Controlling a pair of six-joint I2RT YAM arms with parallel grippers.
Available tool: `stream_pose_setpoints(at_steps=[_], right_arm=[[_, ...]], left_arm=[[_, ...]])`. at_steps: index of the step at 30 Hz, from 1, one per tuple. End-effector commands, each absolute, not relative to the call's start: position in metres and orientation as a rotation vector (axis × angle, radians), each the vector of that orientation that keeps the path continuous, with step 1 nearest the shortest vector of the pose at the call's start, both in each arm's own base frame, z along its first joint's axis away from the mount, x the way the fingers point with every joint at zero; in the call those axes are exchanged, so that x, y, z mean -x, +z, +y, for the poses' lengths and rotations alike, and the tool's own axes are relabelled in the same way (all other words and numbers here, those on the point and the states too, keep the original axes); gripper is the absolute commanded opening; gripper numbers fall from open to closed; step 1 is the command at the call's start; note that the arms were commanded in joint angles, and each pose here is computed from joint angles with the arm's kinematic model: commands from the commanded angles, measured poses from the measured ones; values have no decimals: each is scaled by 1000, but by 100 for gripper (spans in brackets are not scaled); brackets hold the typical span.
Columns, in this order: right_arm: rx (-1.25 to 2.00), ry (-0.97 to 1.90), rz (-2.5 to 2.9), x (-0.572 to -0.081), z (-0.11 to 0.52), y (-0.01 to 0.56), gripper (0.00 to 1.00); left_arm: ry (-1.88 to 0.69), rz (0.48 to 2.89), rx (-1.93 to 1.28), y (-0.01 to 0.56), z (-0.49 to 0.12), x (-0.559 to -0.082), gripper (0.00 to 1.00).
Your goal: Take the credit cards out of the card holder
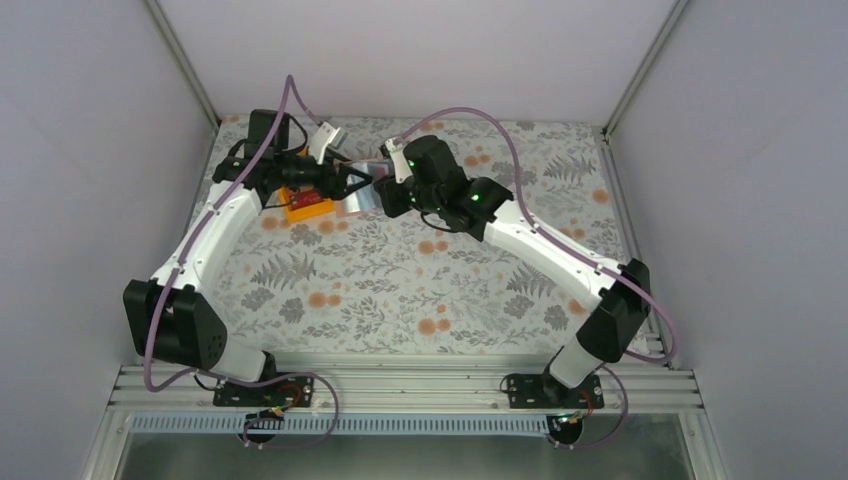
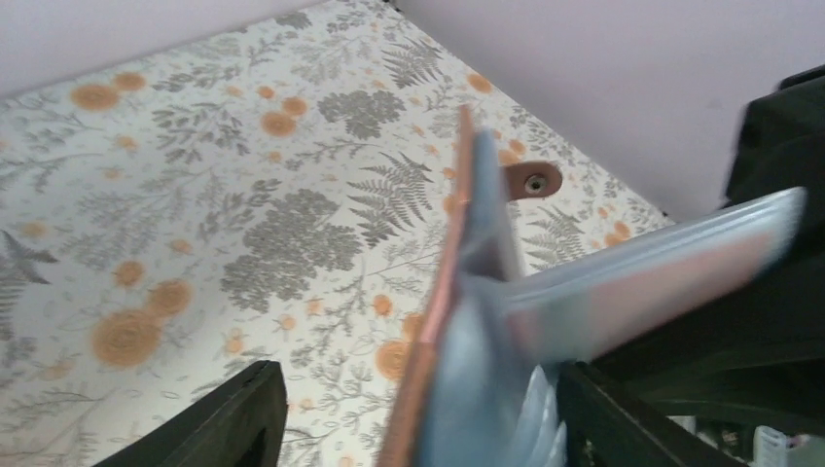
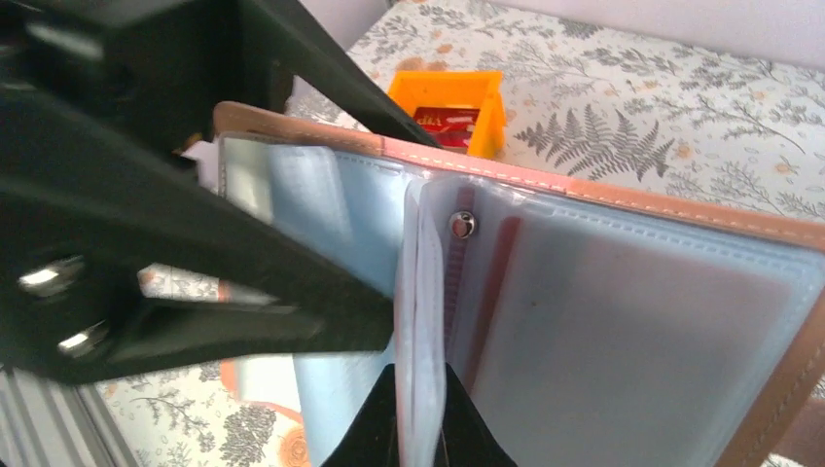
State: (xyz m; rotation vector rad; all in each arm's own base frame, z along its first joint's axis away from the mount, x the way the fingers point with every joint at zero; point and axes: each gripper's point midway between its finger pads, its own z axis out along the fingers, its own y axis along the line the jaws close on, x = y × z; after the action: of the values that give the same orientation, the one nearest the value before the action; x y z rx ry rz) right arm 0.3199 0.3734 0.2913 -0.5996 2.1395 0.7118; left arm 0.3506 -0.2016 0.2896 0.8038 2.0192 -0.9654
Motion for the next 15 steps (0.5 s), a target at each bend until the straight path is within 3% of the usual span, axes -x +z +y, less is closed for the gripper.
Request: stream_pose_setpoints(at_steps=[1,8,15], right_arm=[[609,769,2011,-308,376,333,4],[601,774,2000,-311,369,334,4],[618,839,1957,-309,357,340,4]], left_arm=[[-981,2018,-788,289,-198,-353,64],[-1102,1919,-890,307,-206,-328,42],[-1252,1798,-1001,325,-213,-298,3]])
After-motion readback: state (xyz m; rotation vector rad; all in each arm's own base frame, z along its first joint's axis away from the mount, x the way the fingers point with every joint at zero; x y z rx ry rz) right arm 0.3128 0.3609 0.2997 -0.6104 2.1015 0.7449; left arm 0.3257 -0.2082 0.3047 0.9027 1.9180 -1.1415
